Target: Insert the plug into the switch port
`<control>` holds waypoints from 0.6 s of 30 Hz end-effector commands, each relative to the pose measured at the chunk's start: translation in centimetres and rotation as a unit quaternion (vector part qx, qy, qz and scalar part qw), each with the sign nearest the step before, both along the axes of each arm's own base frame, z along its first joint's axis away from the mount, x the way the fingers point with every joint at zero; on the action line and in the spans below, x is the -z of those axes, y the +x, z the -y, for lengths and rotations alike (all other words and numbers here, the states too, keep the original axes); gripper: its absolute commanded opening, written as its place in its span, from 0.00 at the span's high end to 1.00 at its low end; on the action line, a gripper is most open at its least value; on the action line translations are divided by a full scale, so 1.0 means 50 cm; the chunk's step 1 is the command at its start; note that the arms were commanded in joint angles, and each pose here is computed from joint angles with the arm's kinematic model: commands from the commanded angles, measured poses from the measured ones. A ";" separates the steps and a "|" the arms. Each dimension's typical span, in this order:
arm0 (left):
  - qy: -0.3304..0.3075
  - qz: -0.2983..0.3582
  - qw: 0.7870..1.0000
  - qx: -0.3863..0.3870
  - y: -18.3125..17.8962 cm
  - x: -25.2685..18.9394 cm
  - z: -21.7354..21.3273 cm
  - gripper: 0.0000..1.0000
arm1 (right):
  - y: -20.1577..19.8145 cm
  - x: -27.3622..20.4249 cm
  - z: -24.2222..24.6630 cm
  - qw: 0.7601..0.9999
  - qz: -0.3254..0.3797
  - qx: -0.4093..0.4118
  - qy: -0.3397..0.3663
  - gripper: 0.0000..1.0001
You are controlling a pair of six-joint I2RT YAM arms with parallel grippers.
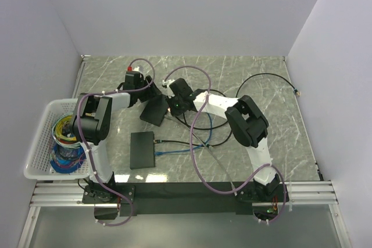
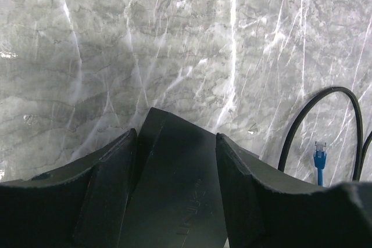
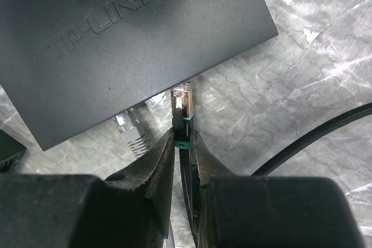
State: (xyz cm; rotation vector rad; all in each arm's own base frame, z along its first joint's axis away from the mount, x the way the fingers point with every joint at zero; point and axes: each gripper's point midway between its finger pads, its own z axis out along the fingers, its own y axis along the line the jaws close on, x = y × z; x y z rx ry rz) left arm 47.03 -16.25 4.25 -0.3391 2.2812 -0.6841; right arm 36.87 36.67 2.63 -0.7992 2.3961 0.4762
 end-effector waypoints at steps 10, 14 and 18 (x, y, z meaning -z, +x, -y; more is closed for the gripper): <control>0.013 0.008 1.000 0.013 0.004 -0.016 0.012 0.39 | -0.033 -0.035 0.013 1.000 0.008 -0.004 -0.010 1.00; 0.009 0.011 1.000 0.013 0.006 -0.019 0.015 0.39 | -0.033 -0.050 0.000 1.000 0.011 -0.010 0.003 1.00; 0.005 0.011 1.000 0.014 0.004 -0.019 0.017 0.39 | -0.027 -0.056 -0.006 1.000 0.014 -0.014 0.004 1.00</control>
